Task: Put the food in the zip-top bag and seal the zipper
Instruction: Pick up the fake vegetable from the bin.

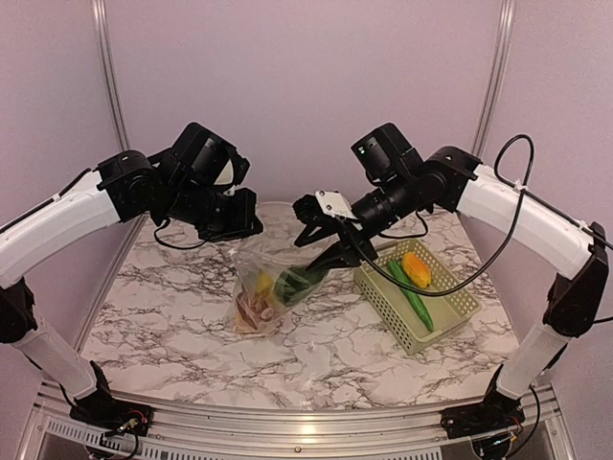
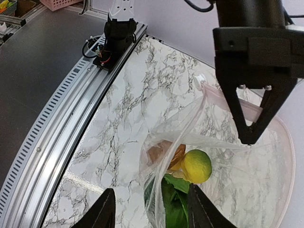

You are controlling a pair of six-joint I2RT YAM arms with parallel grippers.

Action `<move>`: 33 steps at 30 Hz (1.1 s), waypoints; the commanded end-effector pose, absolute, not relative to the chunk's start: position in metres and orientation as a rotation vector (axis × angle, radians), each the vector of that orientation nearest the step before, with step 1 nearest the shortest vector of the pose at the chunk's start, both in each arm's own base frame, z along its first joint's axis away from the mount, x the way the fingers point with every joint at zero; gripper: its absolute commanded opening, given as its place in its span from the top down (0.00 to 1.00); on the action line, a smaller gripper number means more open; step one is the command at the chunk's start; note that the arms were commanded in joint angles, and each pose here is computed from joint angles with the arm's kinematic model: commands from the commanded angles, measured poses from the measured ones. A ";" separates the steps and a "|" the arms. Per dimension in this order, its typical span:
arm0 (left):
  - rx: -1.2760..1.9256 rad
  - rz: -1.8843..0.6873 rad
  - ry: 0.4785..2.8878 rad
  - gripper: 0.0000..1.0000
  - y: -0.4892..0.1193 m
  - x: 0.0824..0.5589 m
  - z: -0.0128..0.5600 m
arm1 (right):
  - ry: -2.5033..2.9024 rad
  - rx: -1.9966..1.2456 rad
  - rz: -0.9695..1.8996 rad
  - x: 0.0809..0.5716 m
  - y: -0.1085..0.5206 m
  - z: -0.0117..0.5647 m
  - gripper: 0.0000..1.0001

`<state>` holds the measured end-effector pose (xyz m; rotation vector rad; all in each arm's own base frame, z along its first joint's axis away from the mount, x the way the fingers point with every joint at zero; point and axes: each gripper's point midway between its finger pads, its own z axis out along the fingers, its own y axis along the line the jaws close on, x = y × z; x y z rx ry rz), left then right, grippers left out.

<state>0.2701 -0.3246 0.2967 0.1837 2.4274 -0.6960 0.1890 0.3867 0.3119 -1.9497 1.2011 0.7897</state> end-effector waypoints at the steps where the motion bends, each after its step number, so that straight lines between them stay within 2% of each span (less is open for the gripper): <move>1: 0.215 -0.712 2.403 0.99 -0.321 0.264 0.306 | 1.213 -2.043 0.700 0.181 0.396 0.286 0.53; 3: 0.221 -0.707 2.400 0.96 -0.320 0.264 0.306 | 1.225 -2.042 0.683 0.184 0.403 0.283 0.58; 8: 0.223 -0.696 2.405 0.93 -0.314 0.260 0.303 | 1.229 -2.023 0.698 0.189 0.415 0.287 0.84; 11: 0.209 -0.705 2.409 0.82 -0.310 0.256 0.303 | 1.221 -2.028 0.694 0.190 0.416 0.287 0.93; 15: 0.177 -0.716 2.424 0.68 -0.300 0.247 0.307 | 1.192 -2.018 0.709 0.186 0.416 0.297 0.94; 18: 0.182 -0.754 2.439 0.66 -0.298 0.237 0.308 | 1.172 -2.000 0.717 0.185 0.416 0.306 0.94; 25: 0.261 -0.754 2.502 0.70 -0.310 0.228 0.294 | 1.142 -1.975 0.712 0.186 0.418 0.319 0.94; 33: 0.317 -0.588 2.570 0.78 -0.308 0.233 0.281 | 1.140 -1.971 0.712 0.185 0.417 0.320 0.94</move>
